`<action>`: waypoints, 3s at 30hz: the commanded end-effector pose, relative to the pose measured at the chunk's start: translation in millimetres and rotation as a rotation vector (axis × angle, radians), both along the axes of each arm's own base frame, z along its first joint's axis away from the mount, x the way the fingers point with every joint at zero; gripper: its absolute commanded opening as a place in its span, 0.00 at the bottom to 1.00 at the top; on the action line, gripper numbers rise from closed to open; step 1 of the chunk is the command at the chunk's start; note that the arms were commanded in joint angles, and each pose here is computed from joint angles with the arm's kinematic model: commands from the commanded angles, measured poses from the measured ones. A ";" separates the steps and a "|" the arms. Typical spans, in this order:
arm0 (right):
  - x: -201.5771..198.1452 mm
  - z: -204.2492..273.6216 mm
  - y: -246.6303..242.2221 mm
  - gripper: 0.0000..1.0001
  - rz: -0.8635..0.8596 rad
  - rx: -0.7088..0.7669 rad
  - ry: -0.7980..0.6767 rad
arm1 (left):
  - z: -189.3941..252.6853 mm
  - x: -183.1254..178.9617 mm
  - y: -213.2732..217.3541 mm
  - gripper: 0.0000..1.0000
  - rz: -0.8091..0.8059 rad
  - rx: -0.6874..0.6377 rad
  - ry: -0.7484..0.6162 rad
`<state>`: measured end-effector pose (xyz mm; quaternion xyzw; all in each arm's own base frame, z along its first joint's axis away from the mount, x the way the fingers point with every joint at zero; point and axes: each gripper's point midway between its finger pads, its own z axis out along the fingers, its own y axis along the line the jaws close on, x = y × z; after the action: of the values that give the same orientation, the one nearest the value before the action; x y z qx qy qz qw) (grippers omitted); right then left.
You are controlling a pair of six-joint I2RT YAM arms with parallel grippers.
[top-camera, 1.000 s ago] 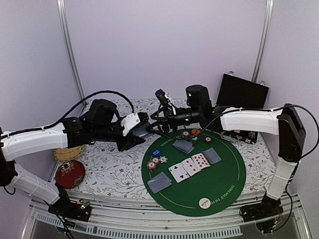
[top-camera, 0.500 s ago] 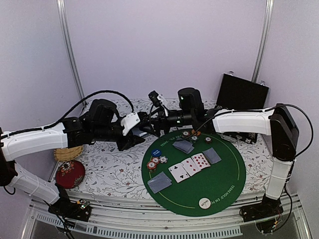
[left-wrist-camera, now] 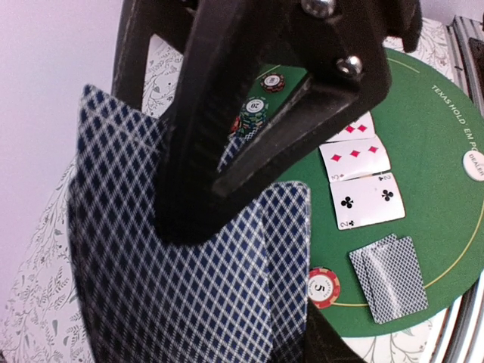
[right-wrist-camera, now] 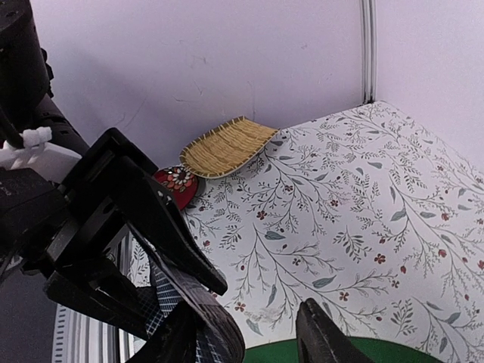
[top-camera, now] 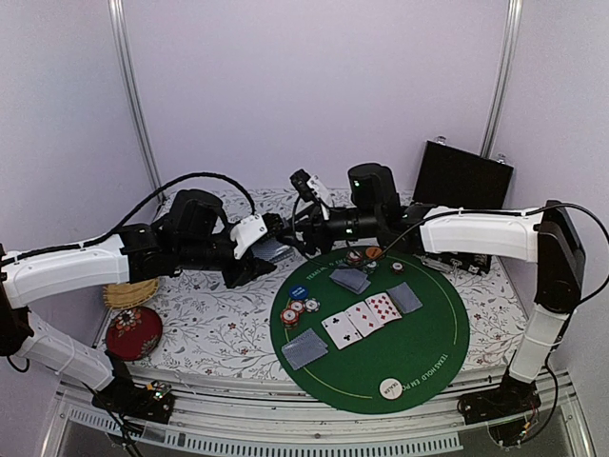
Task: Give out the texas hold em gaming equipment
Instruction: Pick up the poker card from the face-down deck piles, then place the poker card in the community card area.
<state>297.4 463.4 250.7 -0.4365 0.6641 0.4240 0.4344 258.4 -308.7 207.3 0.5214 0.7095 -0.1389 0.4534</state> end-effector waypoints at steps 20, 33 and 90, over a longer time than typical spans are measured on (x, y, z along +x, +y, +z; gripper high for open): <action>-5.1 21.2 -28.3 0.09 -0.052 -0.082 -0.004 | 3.0 -5.7 -5.7 0.45 -0.026 -0.014 -0.014; -17.4 63.6 -62.4 0.02 -0.071 -0.005 -0.051 | 4.3 -6.4 -5.9 0.45 -0.028 -0.018 -0.015; 7.7 -218.4 -352.8 0.48 -1.215 0.593 1.250 | 3.6 -4.9 -4.9 0.45 -0.021 -0.012 -0.018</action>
<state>312.7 113.4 28.1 0.4118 0.7680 0.4273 0.2407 258.1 -308.3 205.7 0.5223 0.7099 -0.1378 0.4519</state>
